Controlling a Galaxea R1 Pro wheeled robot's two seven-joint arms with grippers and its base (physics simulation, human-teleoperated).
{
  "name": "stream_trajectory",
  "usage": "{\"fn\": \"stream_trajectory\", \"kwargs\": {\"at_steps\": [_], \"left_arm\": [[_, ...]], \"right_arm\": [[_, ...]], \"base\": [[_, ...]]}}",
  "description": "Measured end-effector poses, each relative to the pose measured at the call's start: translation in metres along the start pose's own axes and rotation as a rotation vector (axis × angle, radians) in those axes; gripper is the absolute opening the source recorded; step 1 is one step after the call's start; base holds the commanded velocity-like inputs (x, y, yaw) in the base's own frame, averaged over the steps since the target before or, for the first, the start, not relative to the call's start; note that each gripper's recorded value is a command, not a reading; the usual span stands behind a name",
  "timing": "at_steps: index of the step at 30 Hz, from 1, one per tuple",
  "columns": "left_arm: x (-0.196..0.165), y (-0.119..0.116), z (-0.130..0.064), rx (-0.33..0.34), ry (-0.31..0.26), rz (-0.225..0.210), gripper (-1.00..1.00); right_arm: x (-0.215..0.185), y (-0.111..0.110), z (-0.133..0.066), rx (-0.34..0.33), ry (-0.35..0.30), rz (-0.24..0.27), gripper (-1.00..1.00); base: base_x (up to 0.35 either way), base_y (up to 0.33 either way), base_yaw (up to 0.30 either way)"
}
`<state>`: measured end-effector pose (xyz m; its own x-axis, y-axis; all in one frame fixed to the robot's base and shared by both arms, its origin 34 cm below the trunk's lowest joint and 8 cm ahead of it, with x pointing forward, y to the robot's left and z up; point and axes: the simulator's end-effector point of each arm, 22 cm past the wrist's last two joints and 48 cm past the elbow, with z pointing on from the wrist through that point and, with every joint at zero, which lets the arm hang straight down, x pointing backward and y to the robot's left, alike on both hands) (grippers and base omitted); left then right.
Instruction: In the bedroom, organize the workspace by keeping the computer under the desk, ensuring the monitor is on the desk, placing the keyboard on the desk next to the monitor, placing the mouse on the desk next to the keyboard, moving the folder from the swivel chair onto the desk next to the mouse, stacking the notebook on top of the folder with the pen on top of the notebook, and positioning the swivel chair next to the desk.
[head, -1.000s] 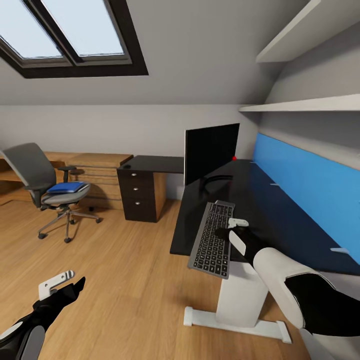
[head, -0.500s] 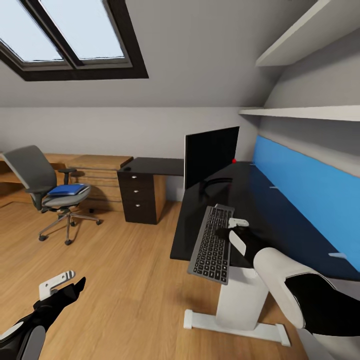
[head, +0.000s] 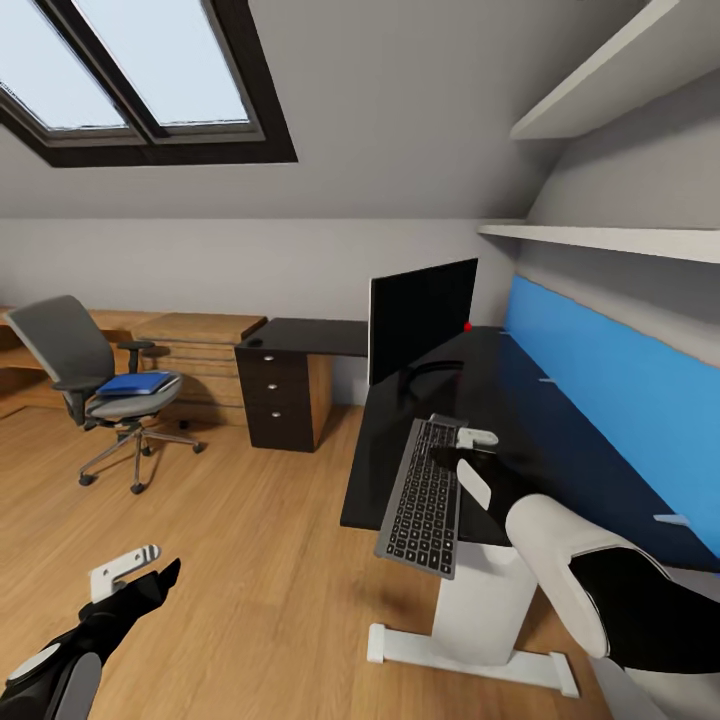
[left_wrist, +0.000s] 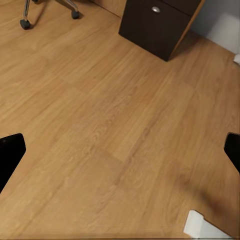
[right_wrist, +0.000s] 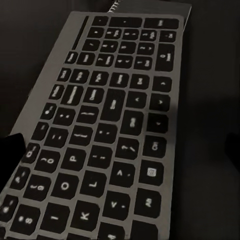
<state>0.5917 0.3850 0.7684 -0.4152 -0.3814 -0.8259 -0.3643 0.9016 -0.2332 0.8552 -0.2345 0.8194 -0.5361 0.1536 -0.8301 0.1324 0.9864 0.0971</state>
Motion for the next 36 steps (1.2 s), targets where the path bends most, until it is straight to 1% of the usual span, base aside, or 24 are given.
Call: {"fn": "stream_trajectory", "kwargs": {"at_steps": [12,14,15,17,18,21,22,25,26,28,29,30,32,36], "left_arm": [[0.004,-0.002,0.001,0.004,0.008,0.003,1.0],[0.004,-0.003,0.001,0.005,0.008,0.002,1.0],[0.005,-0.003,0.001,0.006,0.008,0.002,1.0],[0.005,-0.003,0.001,0.006,0.009,0.002,1.0],[0.006,-0.003,0.002,0.006,0.011,0.001,1.0],[0.007,-0.003,0.002,0.007,0.014,0.001,1.0],[0.008,-0.003,0.002,0.007,0.016,0.001,1.0],[0.009,-0.003,0.003,0.007,0.018,0.001,1.0],[0.009,-0.003,0.003,0.006,0.019,0.001,1.0],[0.01,-0.003,0.003,0.006,0.021,0.002,1.0],[0.012,-0.005,0.004,0.01,0.025,0.004,1.0],[0.014,-0.007,0.004,0.014,0.03,0.007,1.0],[0.024,-0.019,0.006,0.035,0.05,0.028,1.0],[0.03,-0.028,0.006,0.053,0.063,0.046,1.0]], "right_arm": [[-0.027,0.014,-0.01,-0.036,-0.091,0.014,1.0],[-0.029,0.016,-0.016,-0.035,-0.11,0.016,1.0],[-0.03,0.014,-0.03,-0.007,-0.138,0.023,1.0],[-0.028,0.013,-0.038,0.011,-0.155,0.032,1.0],[-0.025,0.01,-0.046,0.028,-0.169,0.049,1.0],[-0.018,0.006,-0.058,0.05,-0.179,0.096,1.0],[-0.014,0.005,-0.064,0.055,-0.179,0.139,1.0],[-0.009,0.004,-0.07,0.049,-0.168,0.211,1.0],[-0.007,0.006,-0.073,0.038,-0.156,0.255,1.0],[-0.004,0.007,-0.074,0.025,-0.143,0.294,1.0],[-0.001,0.009,-0.075,0.013,-0.132,0.326,1.0],[-0.001,0.009,-0.075,0.009,-0.127,0.34,1.0],[0.003,0.009,-0.075,-0.006,-0.111,0.381,1.0],[0.009,0.009,-0.075,-0.013,-0.096,0.404,1.0]], "base": [[0.0,0.0,0.0],[0.0,0.0,0.0],[0.0,0.0,0.0],[0.0,0.0,0.0],[0.0,0.0,0.0],[-0.002,0.0,0.0],[-0.024,0.0,0.0],[-0.099,-0.014,0.0],[-0.187,-0.056,0.0],[-0.23,-0.09,0.0],[-0.261,-0.119,0.0],[-0.279,-0.141,0.0],[-0.29,-0.16,0.0],[-0.294,-0.178,0.0]]}}
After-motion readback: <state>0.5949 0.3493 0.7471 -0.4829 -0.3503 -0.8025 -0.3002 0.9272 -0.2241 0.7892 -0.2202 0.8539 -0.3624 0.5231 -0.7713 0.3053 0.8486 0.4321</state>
